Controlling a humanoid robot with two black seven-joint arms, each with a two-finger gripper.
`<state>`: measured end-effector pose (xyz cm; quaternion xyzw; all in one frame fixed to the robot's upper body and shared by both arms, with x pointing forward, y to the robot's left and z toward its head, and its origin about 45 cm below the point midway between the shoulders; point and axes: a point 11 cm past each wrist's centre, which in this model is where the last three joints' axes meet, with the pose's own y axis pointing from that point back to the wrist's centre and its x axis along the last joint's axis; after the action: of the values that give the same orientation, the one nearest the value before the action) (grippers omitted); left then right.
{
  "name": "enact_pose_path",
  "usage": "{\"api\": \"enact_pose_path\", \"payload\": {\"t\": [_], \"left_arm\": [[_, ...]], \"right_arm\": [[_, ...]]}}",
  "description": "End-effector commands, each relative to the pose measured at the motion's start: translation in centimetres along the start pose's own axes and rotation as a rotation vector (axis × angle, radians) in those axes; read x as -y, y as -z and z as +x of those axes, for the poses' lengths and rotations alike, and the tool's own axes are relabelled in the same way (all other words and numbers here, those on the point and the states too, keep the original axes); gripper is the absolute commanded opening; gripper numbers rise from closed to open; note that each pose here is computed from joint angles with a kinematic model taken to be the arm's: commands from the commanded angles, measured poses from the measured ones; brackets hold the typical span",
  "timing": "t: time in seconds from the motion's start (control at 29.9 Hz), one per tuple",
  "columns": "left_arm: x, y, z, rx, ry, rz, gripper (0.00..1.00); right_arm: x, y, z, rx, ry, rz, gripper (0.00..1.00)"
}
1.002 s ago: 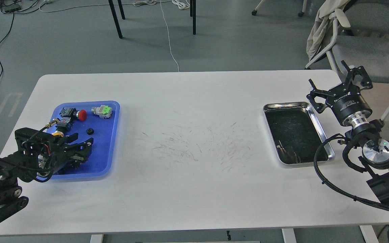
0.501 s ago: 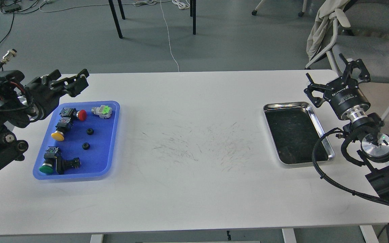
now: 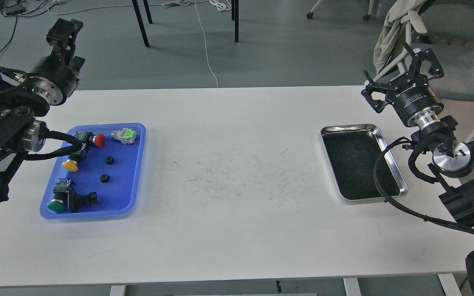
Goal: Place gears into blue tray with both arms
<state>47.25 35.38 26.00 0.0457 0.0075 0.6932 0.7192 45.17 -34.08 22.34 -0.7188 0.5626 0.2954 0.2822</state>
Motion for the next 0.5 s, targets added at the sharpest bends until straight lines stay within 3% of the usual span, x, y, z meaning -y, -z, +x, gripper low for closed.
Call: {"api": "enact_pose_path", "payload": {"t": [0.0, 0.17, 0.47], "left_arm": [[0.4, 2.0, -0.2, -0.155, 0.005, -0.006, 0.98], [0.2, 2.3, -1.2, -0.379, 0.079, -0.055, 0.98], [0.8, 2.9, -5.1, -0.510, 0.140, -0.076, 0.98]], "right_arm": [[0.3, 0.4, -0.2, 0.002, 0.001, 0.016, 0.99], [0.2, 0.1, 0.1, 0.005, -0.034, 0.013, 0.99], [-0.4, -0.3, 0.9, 0.005, -0.065, 0.005, 0.99]]}}
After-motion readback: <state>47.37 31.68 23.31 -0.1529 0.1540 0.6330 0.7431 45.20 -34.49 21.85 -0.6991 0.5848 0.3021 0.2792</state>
